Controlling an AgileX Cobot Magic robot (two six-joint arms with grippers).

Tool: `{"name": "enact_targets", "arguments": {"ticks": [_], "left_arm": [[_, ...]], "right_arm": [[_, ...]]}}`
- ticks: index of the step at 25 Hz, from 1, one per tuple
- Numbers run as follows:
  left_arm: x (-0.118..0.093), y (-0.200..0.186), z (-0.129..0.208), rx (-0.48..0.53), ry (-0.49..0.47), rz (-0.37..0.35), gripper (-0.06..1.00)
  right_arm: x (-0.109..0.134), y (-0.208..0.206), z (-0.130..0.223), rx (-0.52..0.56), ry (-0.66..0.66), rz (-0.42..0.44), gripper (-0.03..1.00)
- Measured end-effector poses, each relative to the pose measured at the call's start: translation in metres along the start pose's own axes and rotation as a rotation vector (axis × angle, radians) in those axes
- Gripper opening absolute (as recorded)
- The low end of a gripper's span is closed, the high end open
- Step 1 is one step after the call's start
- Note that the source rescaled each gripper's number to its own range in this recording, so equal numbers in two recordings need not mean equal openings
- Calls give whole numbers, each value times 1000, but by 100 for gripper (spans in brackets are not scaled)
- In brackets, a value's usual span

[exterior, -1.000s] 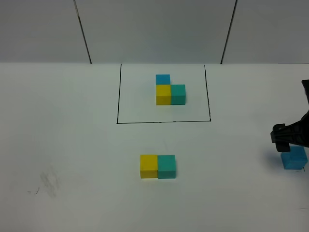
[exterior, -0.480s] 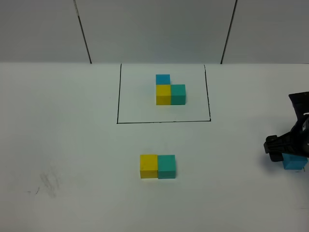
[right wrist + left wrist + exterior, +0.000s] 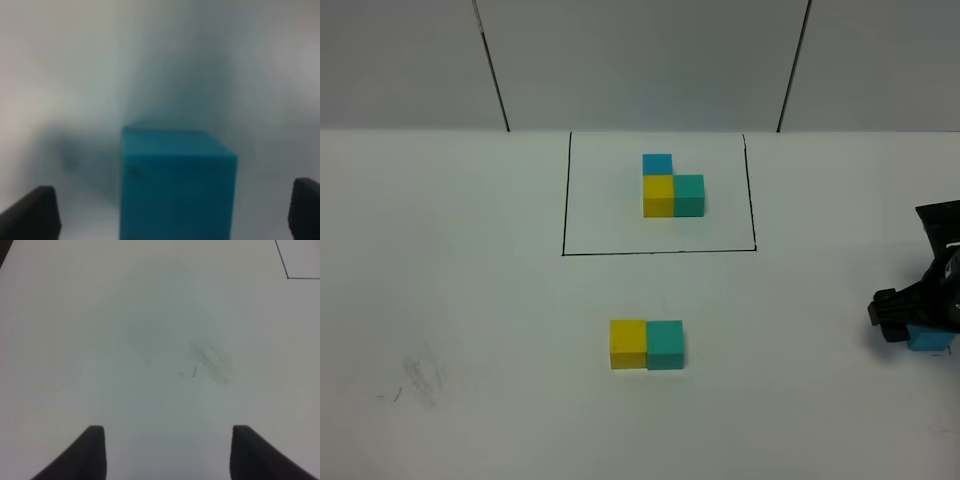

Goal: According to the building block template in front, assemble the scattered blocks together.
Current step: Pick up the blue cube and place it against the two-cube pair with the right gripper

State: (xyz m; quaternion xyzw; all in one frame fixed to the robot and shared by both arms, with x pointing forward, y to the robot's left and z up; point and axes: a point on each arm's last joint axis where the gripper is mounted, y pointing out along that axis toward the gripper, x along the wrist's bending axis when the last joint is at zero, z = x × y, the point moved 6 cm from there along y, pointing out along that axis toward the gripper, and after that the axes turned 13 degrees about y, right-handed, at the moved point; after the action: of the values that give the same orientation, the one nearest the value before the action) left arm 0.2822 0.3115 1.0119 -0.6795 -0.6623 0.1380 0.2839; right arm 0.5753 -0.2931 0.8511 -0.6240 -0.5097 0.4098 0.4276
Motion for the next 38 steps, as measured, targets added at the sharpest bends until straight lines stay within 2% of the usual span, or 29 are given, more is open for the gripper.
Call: {"name": "enact_targets", "arguments": {"ticks": [9,25,28,31,32,38], "left_arm": [[0,0,0,1,0,0,20],[0,0,0,1,0,0,20],[0,0,0,1,0,0,20],[0,0,0,1,0,0,20],[0,0,0,1,0,0,20],[0,0,0,1,0,0,20]], "right_arm": [[1,0,-3,-18,-18,-9,60],[3,13,5,32,-16,-6,39],[3,14,5,32,-11,-9,27],[3,14,5,30,-11,-10,5],[3,14,4,28,-11,-11,1],[0,4,0,-1,-62,5,1]]}}
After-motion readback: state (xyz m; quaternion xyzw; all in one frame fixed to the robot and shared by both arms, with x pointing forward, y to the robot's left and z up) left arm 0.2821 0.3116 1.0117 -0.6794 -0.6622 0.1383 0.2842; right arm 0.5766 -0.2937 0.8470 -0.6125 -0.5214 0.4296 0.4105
